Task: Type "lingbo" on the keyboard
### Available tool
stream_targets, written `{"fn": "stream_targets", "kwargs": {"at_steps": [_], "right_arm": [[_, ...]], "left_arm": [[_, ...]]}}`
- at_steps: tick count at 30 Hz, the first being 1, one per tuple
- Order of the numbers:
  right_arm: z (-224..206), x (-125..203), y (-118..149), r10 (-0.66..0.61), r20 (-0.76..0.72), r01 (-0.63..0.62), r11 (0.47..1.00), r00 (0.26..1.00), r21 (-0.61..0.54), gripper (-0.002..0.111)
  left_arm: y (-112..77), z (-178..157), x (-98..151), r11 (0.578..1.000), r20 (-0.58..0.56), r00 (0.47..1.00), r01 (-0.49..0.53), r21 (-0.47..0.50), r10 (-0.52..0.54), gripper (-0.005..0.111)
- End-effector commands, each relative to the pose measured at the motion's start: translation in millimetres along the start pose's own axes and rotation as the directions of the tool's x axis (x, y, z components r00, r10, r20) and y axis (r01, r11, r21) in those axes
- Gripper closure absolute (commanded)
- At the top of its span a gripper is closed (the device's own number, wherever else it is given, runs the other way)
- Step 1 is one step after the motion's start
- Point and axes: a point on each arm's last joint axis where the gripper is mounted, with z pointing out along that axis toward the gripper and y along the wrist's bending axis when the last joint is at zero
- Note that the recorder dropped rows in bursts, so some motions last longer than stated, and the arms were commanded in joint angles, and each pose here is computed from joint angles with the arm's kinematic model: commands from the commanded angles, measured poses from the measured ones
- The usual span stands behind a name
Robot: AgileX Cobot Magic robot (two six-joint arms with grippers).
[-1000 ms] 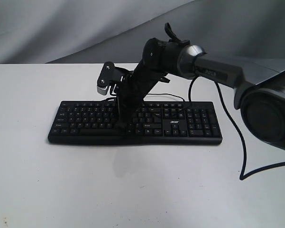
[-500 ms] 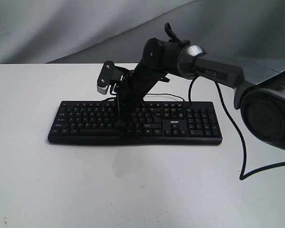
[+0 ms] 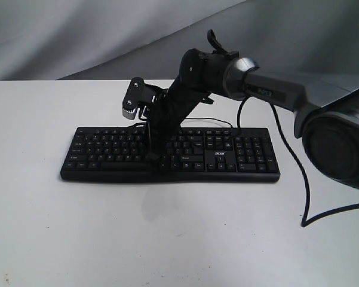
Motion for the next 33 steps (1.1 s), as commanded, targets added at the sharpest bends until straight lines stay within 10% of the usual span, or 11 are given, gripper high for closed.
{"fn": "stream_targets", "kwargs": {"at_steps": [1, 33], "right_arm": [[4, 2, -1, -0.011, -0.001, 0.011, 1.000, 1.000, 0.005, 0.108], [-10, -31, 27, -0.042, 0.016, 0.043, 0.998, 0.999, -0.053, 0.108]], "left_arm": [[-0.1, 0, 1, 1.000, 0.003, 1.000, 0.012, 0.001, -0.012, 0.106], [-0.1, 0, 1, 1.000, 0.003, 1.000, 0.012, 0.001, -0.012, 0.106]]}}
